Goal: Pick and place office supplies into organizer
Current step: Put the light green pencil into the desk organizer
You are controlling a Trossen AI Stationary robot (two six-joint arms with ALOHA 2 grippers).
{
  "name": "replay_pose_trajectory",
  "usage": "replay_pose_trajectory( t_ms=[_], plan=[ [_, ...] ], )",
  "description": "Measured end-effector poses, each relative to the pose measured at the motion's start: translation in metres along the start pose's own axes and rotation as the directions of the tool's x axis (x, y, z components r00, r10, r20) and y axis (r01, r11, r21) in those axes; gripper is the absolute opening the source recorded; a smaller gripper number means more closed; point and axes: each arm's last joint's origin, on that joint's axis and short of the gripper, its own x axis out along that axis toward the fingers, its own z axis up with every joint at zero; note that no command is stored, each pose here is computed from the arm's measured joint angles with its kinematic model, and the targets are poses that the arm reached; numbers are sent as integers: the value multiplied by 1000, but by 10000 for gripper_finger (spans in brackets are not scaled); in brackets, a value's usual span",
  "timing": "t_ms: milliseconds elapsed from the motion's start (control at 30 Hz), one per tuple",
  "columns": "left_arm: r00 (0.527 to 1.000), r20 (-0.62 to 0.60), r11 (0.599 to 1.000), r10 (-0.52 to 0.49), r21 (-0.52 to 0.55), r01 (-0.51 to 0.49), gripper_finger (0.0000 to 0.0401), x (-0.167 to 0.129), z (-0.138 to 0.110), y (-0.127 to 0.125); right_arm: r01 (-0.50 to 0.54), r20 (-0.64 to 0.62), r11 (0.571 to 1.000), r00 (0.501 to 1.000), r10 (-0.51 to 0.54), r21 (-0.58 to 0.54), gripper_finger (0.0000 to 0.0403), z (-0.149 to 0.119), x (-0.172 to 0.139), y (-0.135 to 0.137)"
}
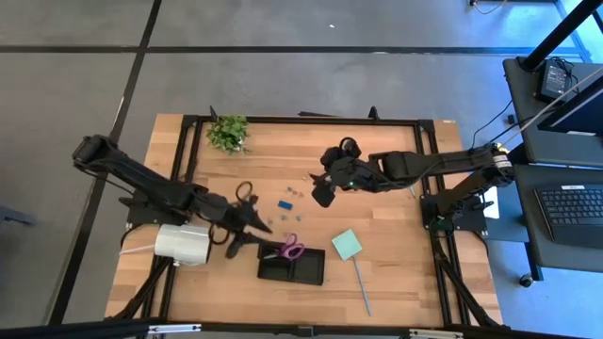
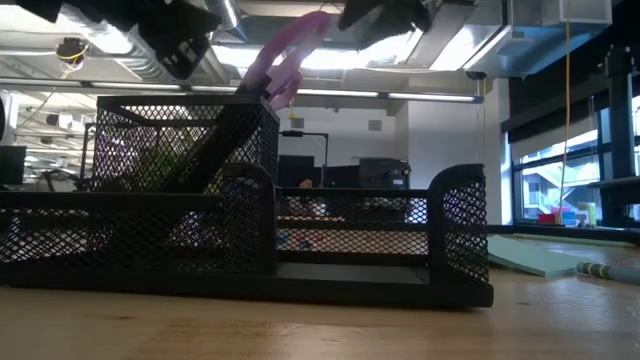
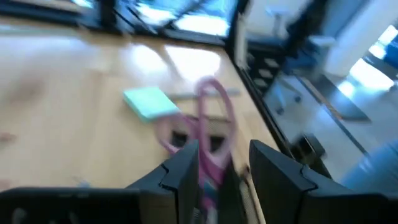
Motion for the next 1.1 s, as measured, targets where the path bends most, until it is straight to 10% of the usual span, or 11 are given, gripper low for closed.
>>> replay_pose_trajectory(
  t_ms=[167, 400, 833, 1100],
  plan=[
    [978, 78, 981, 195, -32, -193, 134, -21, 14, 18, 90, -249, 993, 966, -70, 71, 274, -16, 1, -24],
    [934, 133, 942, 331, -111, -318, 134, -37, 25, 41, 396, -521, 916, 795, -312, 57, 274, -29, -2, -81],
    [903, 120, 907, 412, -145, -394, 134, -36, 26, 61, 560, -645, 828, 643, -414, 26, 274, -21, 12, -183],
    [902, 110, 905, 417, -146, -400, 134, -36, 25, 62, 594, -712, 799, 599, -366, 89, 273, -68, 24, -224]
  ],
)
